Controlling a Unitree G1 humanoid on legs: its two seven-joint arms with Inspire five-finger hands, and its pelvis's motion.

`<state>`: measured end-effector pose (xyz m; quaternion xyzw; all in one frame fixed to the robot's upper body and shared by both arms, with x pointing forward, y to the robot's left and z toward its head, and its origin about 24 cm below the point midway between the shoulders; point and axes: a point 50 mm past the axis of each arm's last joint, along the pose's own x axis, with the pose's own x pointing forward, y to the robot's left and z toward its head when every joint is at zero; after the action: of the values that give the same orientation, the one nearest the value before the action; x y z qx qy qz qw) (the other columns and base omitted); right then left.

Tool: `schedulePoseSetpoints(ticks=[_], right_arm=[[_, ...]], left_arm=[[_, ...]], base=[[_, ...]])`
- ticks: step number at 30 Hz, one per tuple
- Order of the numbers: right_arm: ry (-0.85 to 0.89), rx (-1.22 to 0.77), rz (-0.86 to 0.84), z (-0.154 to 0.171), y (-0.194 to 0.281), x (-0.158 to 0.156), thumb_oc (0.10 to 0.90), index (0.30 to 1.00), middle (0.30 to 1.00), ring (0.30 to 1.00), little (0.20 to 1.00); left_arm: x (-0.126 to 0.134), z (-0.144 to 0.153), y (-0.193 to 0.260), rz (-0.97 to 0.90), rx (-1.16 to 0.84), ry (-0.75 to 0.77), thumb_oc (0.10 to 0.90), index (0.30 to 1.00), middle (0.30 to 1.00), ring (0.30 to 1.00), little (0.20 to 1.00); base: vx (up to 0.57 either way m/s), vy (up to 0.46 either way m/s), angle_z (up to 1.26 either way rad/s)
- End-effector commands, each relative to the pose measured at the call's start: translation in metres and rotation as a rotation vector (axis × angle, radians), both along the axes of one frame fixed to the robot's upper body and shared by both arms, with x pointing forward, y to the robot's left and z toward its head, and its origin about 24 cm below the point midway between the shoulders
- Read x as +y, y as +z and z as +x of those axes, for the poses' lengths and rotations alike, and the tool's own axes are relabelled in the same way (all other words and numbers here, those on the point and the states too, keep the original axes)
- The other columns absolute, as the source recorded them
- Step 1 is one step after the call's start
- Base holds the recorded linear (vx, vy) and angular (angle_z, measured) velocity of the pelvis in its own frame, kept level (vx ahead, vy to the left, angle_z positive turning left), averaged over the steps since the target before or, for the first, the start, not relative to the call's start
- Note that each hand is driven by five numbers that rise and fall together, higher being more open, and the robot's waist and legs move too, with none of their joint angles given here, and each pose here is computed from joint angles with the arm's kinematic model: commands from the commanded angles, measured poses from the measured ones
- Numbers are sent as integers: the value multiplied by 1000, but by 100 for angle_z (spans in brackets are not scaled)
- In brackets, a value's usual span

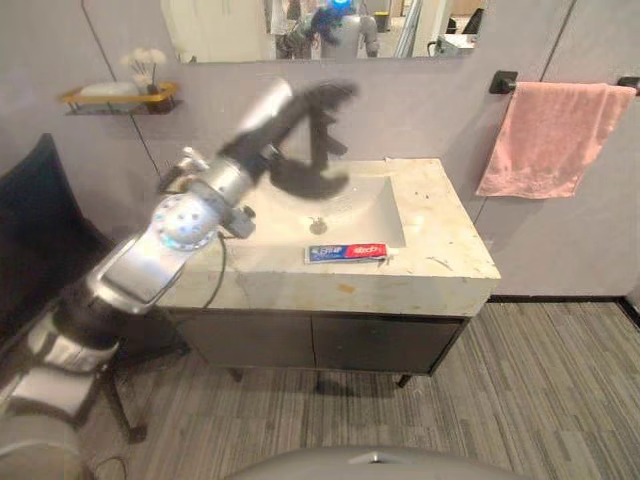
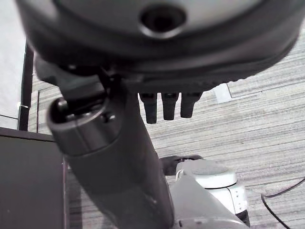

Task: Organize the bathroom.

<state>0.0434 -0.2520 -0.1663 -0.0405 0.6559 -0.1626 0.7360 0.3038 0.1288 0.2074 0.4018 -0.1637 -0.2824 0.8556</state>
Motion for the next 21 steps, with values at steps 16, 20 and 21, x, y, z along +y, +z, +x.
schedulePoseSetpoints(ticks=[16, 20, 21], right_arm=[[108, 6, -60, 34, 11, -22, 800, 900, 900, 900, 900], [109, -1, -61, 34, 12, -23, 800, 900, 900, 900, 900], [110, -2, -62, 34, 12, -23, 800, 900, 900, 900, 900]], left_arm=[[50, 57, 30, 320, -90, 233, 800, 900, 900, 900, 900], [58, 58, 21, 333, -56, 251, 800, 900, 900, 900, 900], [59, 58, 19, 333, -44, 246, 800, 900, 900, 900, 900]], base=[[2, 0, -4], [0, 0, 0], [0, 0, 0]])
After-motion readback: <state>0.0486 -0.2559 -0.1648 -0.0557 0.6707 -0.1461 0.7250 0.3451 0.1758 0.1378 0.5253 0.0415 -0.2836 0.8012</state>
